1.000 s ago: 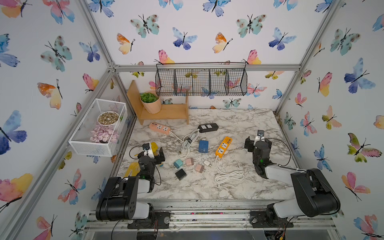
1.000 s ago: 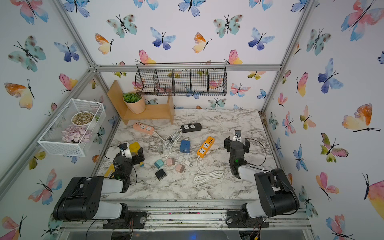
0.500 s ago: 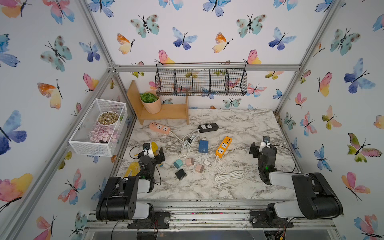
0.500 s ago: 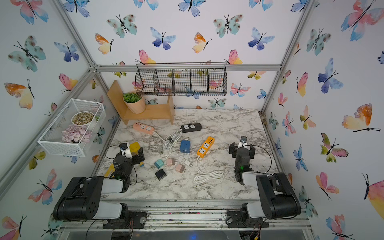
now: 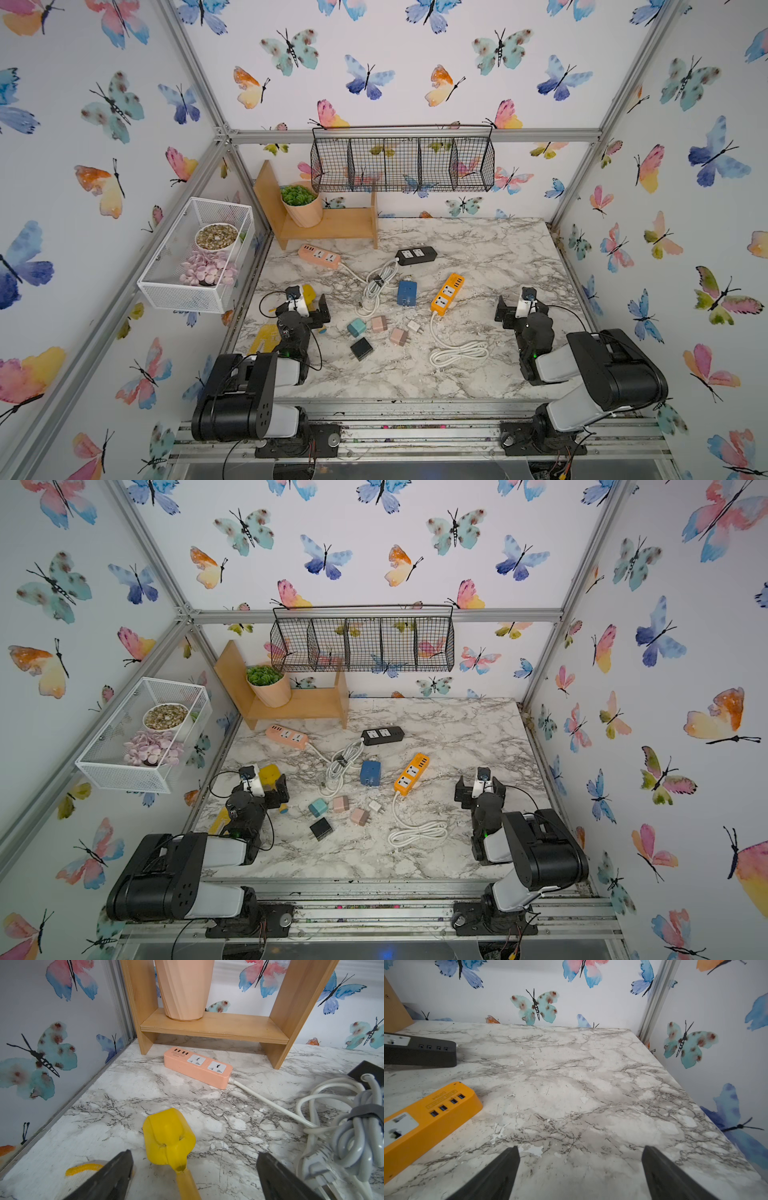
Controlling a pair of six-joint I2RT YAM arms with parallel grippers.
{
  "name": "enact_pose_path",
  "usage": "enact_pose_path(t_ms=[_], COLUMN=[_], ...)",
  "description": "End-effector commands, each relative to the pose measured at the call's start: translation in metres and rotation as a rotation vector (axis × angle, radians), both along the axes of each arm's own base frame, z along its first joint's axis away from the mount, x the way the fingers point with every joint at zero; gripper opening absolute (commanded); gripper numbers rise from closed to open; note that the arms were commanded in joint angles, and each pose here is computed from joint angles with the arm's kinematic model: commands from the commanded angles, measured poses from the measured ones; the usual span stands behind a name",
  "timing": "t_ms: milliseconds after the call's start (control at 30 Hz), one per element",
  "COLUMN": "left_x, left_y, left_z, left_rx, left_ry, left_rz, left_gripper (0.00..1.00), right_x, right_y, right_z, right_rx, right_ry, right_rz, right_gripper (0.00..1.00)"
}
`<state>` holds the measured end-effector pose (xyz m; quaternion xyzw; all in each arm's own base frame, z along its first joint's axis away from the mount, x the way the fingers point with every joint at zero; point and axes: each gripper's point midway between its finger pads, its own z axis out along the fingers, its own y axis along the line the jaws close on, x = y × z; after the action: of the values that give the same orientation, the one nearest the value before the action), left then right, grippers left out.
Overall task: Pull the plug off the socket
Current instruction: Reset both arms
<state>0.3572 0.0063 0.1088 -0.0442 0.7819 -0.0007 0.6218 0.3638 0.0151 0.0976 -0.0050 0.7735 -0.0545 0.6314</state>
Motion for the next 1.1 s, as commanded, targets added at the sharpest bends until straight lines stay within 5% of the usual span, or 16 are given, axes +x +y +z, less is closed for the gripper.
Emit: enact_pose_path(t_ms=[0, 1067], left_x=[0.0044, 0.0045], left_y=[-0.003, -0.0028], left_z=[0.0094, 0.0095], left_rx=[0.01, 0.011], left_ry=[-0.026, -0.026], left_rz=[-0.012, -0.011], left_gripper=[0.98, 0.98], right_x=[0.0123, 0.0125], right_y=[0.0023, -0.001], right_z=[0.0079, 0.0101], right_rx=[0.011, 0.018], right_ry=[-0.002, -0.017], right_rz=[0.009, 0.002], right_gripper=[0.98, 0.98])
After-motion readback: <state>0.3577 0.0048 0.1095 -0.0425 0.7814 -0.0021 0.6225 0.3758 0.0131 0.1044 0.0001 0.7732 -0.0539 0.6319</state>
